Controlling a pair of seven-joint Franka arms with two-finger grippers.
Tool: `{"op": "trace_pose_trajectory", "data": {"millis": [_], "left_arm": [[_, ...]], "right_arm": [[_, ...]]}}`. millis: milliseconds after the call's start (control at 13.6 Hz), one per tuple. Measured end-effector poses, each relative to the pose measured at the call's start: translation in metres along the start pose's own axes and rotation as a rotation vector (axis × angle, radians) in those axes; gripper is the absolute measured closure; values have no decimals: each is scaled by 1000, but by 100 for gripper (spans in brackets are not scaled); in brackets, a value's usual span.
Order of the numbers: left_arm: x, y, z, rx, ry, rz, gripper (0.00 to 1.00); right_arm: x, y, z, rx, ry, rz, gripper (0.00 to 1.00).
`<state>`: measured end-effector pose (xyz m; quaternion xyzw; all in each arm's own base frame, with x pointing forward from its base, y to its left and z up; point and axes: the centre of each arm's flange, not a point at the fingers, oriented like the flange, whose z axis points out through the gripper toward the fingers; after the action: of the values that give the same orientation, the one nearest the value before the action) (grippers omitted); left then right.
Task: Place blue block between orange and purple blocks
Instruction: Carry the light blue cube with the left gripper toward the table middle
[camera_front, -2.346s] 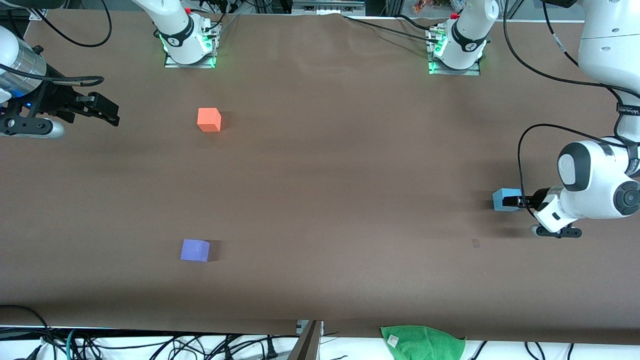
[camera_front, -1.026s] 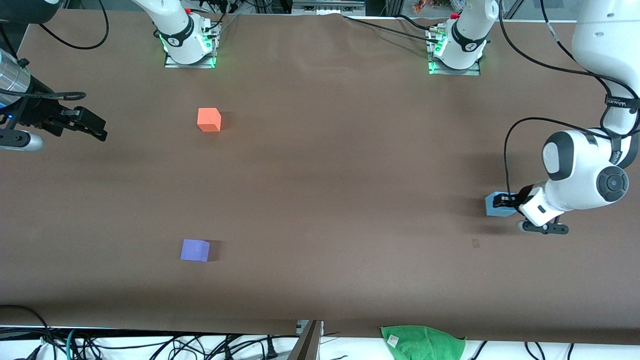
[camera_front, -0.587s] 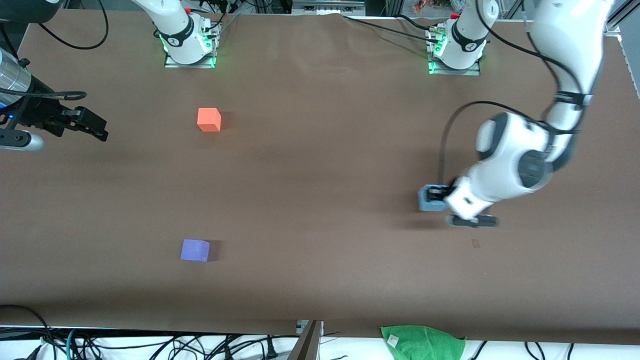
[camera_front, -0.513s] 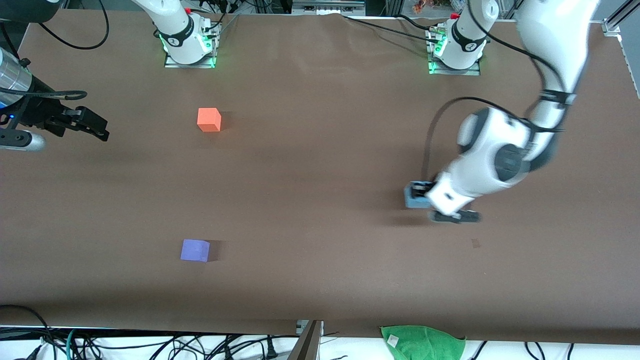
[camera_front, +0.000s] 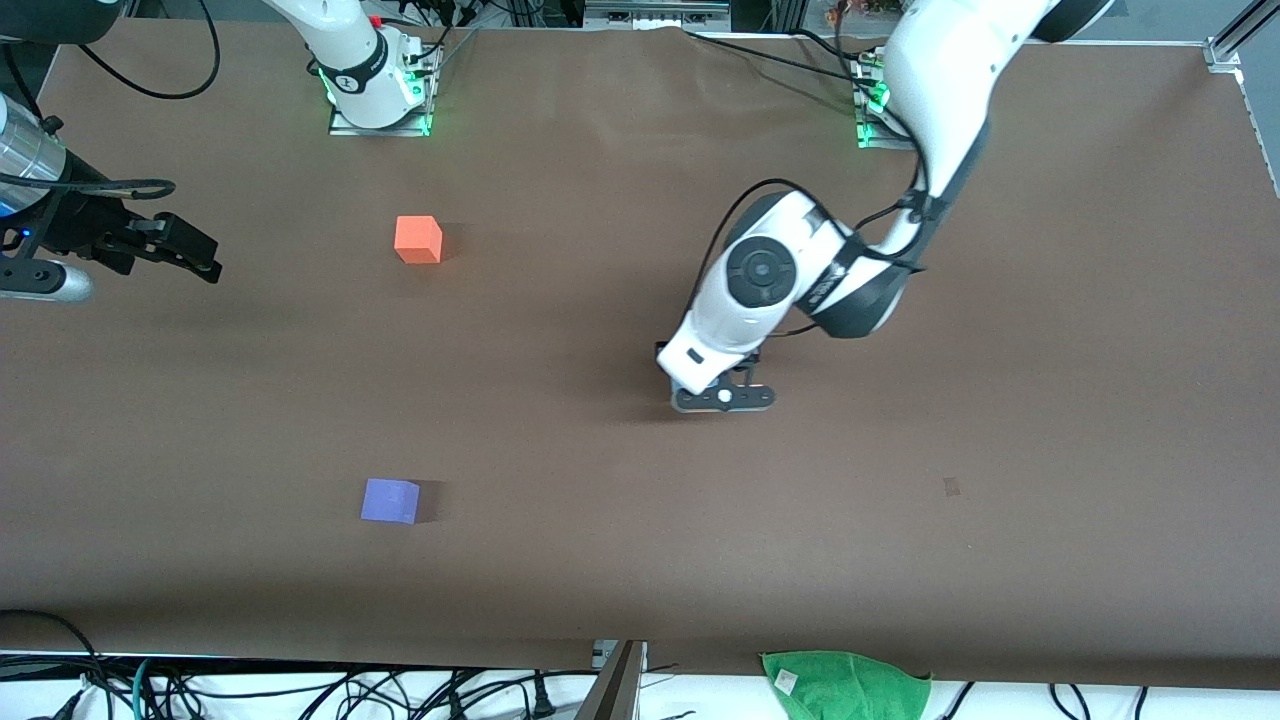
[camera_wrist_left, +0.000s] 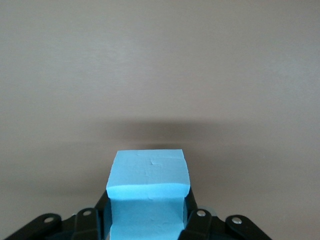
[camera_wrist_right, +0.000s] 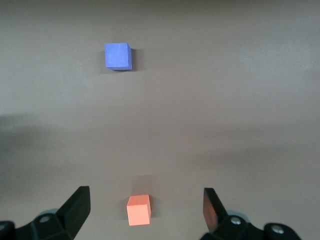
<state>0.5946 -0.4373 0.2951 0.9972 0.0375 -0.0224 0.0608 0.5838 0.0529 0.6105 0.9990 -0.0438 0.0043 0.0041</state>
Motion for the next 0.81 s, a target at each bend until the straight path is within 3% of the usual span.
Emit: {"op": "trace_pose_trajectory", "data": {"millis": [367, 733, 806], "left_arm": [[-22, 56, 42, -7, 30, 2, 44], [-35, 71, 82, -12, 29, -1, 43], [-36, 72, 87, -9, 31, -8, 38]], "right_arm": [[1, 4, 0, 0, 2, 8, 0], [2, 8, 0, -1, 2, 15, 0], [2, 8, 0, -1, 2, 15, 0]]}}
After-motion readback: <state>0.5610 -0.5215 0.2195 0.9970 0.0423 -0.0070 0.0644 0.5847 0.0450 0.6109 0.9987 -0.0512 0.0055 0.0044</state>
